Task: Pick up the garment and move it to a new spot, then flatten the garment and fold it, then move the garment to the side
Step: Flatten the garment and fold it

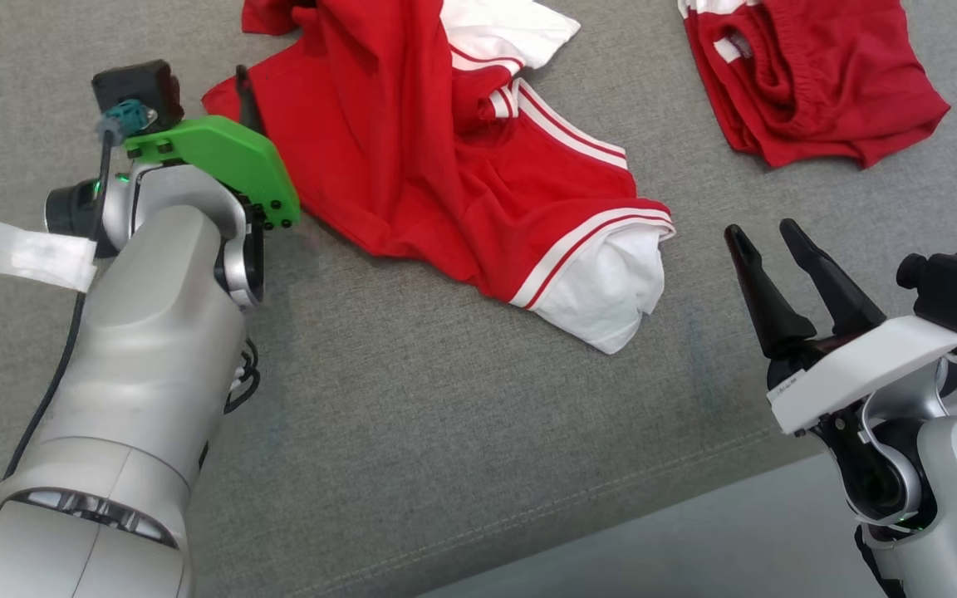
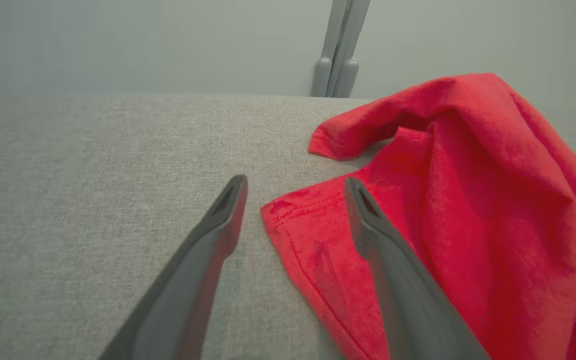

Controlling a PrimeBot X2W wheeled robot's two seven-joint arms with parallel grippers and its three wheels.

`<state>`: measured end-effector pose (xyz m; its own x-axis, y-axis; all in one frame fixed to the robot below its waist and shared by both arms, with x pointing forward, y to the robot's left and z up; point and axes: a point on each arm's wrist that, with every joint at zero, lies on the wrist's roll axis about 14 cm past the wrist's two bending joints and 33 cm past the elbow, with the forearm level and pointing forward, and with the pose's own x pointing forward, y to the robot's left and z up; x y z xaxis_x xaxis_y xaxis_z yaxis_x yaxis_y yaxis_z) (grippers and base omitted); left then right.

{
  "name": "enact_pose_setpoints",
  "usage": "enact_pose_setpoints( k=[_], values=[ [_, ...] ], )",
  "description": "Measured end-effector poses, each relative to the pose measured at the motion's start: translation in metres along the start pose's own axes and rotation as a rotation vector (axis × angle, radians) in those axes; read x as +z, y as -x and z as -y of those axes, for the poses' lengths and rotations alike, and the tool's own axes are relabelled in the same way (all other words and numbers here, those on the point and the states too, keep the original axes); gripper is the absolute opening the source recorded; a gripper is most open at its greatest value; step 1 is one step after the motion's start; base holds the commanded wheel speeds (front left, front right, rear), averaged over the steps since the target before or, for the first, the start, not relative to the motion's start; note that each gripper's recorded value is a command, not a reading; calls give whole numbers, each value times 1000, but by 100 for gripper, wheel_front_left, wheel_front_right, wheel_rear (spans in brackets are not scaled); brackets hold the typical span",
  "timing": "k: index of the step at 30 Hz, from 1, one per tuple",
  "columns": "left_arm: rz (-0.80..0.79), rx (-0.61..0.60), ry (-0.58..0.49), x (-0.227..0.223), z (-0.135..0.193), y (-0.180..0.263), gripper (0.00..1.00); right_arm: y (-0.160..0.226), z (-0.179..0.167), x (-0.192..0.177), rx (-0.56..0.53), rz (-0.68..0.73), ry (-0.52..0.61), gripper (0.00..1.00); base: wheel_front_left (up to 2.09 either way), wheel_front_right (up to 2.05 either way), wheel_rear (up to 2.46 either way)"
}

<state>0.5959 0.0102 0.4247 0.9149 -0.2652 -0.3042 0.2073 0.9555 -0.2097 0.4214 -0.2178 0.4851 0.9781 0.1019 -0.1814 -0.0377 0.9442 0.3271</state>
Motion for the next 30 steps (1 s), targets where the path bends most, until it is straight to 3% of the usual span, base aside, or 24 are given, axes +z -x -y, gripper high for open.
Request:
enact_pose_setpoints(
  k=[8,16,22,24,27,28,29,30],
  values=[
    [-136,8,96,-30,-8,0,100,-1,-1,-1,1,-11,5,100,0,0,0],
    [-230,80,96,-54,-25,-11,98,6,12,-3,-43,-19,11,100,0,0,0],
    [-252,64,95,-61,-20,-17,75,10,18,-5,-64,-23,13,100,0,0,0],
    [-259,61,90,-62,-20,-17,47,11,18,-6,-65,-26,11,100,0,0,0],
    [-263,37,78,-63,-15,-18,34,10,16,-5,-60,-24,12,100,0,0,0],
    [-263,18,53,-64,-11,-18,24,10,16,-5,-58,-25,14,100,0,0,0],
    [-264,15,52,-64,-9,-18,0,10,16,-5,-58,-26,14,100,0,0,0],
    [-264,15,52,-64,-9,-18,0,10,16,-5,-58,-26,14,100,0,0,0]
  ],
)
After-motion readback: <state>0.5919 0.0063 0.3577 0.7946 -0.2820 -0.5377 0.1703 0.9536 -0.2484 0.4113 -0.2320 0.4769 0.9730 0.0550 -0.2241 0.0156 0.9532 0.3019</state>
